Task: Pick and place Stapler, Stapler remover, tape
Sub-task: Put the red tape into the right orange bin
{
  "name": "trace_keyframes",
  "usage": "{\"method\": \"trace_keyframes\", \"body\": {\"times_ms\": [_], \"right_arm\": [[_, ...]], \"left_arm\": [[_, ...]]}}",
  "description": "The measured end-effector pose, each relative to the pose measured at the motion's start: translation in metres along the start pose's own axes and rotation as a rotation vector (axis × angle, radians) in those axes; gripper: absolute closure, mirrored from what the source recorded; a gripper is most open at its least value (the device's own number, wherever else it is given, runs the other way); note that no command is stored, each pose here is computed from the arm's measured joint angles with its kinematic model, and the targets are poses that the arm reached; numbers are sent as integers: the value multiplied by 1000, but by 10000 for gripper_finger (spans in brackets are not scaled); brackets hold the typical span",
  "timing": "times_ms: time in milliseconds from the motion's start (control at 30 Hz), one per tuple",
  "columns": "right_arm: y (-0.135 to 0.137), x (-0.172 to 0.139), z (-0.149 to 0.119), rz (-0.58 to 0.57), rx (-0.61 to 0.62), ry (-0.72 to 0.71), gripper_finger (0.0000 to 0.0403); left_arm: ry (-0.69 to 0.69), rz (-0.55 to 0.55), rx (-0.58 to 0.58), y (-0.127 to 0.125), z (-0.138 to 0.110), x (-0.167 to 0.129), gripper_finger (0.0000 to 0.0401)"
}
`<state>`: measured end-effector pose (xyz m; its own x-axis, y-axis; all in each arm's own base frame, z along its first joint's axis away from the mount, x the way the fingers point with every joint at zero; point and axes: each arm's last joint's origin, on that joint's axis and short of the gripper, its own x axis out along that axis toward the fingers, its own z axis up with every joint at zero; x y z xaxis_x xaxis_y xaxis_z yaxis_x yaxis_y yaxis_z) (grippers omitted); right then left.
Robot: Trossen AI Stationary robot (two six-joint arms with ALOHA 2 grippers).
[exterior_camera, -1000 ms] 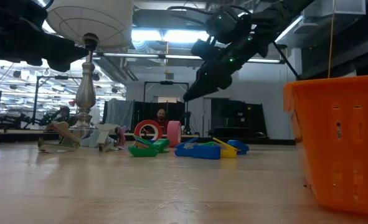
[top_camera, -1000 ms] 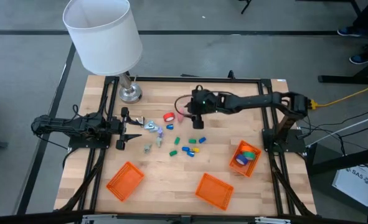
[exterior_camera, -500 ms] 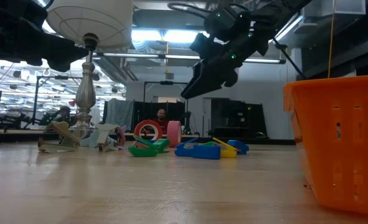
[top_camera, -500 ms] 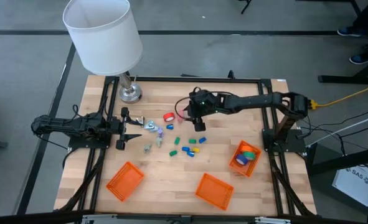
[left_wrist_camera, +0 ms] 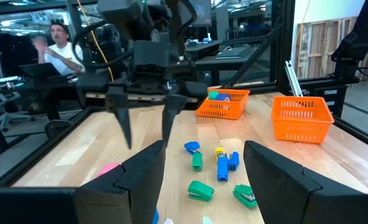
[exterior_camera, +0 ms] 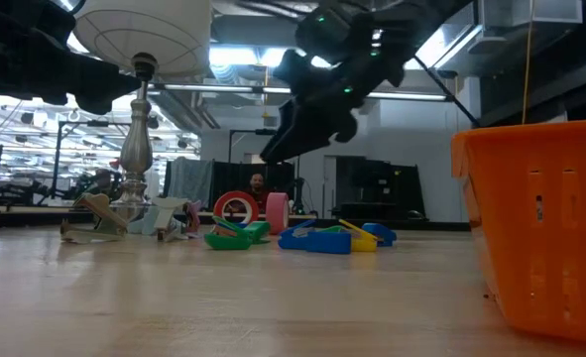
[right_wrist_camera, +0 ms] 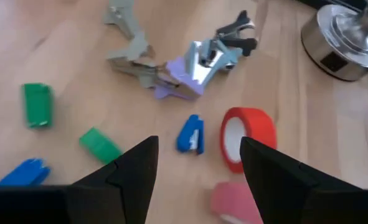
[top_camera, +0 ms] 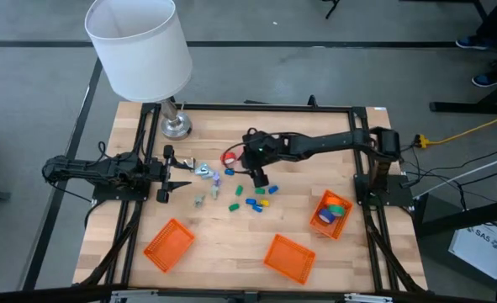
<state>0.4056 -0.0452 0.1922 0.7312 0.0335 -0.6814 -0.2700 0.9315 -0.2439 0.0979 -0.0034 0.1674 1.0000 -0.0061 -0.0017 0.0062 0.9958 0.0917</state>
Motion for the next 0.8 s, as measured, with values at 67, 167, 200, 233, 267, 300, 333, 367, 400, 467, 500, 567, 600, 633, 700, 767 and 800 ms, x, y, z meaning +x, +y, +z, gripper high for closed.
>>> {"method": "trace_keyframes", "body": {"times_ms": [67,167,200,233,267,300,333,367,400,467,500,567,600,633,700,767,800], "right_arm": [[-4,4,6,-12,-1,32,171],[-11,11,13,-41,-47,103,171],[-13,14,15,-55,-50,123,171],[-16,17,19,-73,-50,125,171],[-21,19,24,-86,-47,120,171],[-24,20,27,-88,-44,120,171],[-26,23,29,-91,-43,118,171],[-30,27,32,-96,-41,114,171],[-32,31,31,-93,-37,124,171],[-35,39,30,-84,-32,149,171],[-37,43,29,-82,-29,158,171],[-41,50,26,-78,-23,176,171],[-42,53,24,-77,-20,182,171],[-44,57,21,-78,-17,186,171],[-46,62,16,-75,-9,204,171],[-48,65,12,-76,-3,212,171],[-50,66,10,-76,0,218,171]], "left_arm": [[0,0,0,0,0,0,185],[0,0,0,0,0,0,184],[0,0,0,0,0,0,185],[0,0,0,0,0,0,185],[0,0,0,0,0,0,186],[0,0,0,0,0,0,186],[0,0,0,0,0,0,186],[0,0,0,0,0,0,186],[0,0,0,0,0,0,186],[0,0,0,0,0,0,184],[0,0,0,0,0,0,184],[0,0,0,0,0,0,185],[0,0,0,0,0,0,186],[0,0,0,0,0,0,186],[0,0,0,0,0,0,186],[0,0,0,0,0,0,185],[0,0,0,0,0,0,185]]}}
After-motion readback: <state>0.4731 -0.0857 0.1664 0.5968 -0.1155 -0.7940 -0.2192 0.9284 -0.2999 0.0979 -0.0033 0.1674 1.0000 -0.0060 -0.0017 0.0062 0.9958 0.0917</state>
